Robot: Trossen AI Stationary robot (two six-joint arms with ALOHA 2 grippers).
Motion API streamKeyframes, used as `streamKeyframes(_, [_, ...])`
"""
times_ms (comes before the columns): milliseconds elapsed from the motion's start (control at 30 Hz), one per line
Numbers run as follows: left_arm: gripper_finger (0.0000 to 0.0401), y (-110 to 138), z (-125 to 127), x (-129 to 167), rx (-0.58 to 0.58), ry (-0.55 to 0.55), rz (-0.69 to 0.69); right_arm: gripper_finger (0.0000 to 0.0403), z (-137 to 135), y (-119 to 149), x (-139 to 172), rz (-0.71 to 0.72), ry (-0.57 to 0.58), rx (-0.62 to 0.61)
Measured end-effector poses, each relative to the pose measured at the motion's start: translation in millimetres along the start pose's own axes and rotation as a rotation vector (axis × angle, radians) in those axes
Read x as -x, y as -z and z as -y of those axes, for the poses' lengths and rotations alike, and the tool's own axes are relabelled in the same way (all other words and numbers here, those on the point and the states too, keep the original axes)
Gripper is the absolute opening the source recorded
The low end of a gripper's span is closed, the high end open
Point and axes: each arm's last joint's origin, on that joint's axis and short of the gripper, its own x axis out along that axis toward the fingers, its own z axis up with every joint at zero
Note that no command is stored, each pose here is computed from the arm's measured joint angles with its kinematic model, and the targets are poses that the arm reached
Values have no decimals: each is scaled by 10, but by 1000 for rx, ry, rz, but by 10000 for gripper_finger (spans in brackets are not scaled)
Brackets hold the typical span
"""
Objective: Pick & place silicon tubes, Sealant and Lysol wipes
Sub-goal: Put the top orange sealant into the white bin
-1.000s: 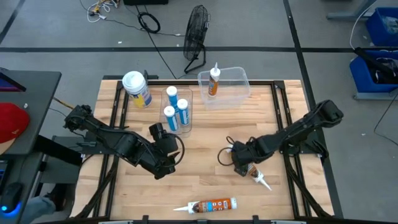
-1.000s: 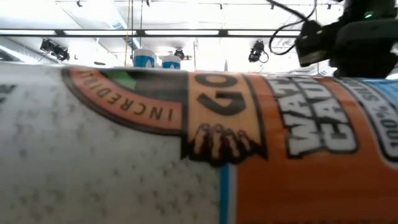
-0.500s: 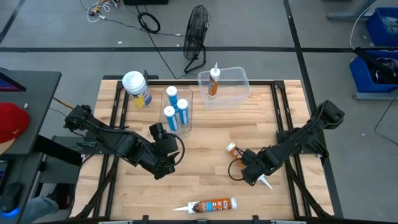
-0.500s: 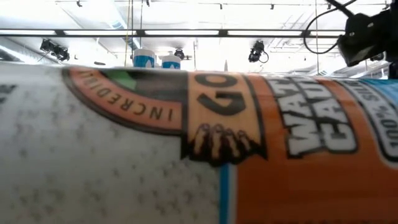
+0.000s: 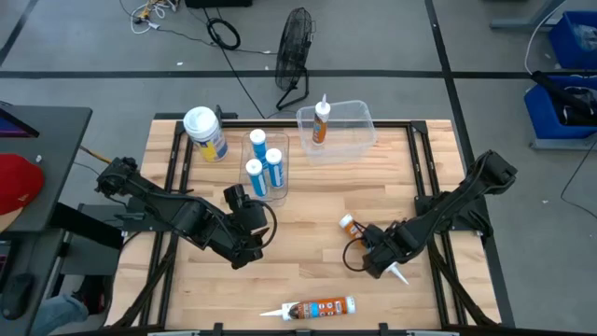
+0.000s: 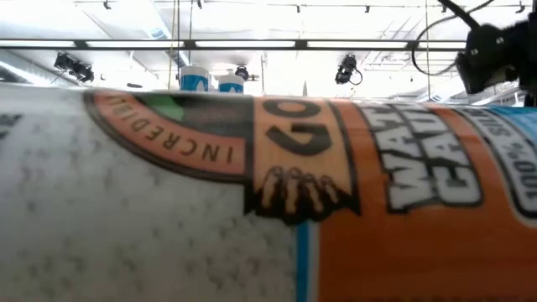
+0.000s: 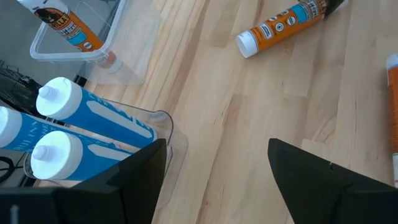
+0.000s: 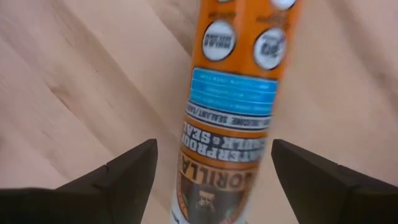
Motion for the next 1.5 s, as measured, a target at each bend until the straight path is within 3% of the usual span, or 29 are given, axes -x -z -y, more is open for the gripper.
streamKeyframes(300, [287,0,1,1,1,0,0,300,122,62,-218,-45,-8,-23])
streamKeyframes(567, [287,0,1,0,1,0,0,209,122,64,-215,-48,-13,46])
streamKeyframes(767, [287,-1,-2,-1,-1,0,0,206,101,49,-198,-22,-12,101])
streamKeyframes(1067, [287,-1,-2,0,7,0,0,206,-20,-40,46,100,41,201])
streamKeyframes(1500, [287,-49,3,-16,98,17,28,205,-268,-308,630,444,146,473])
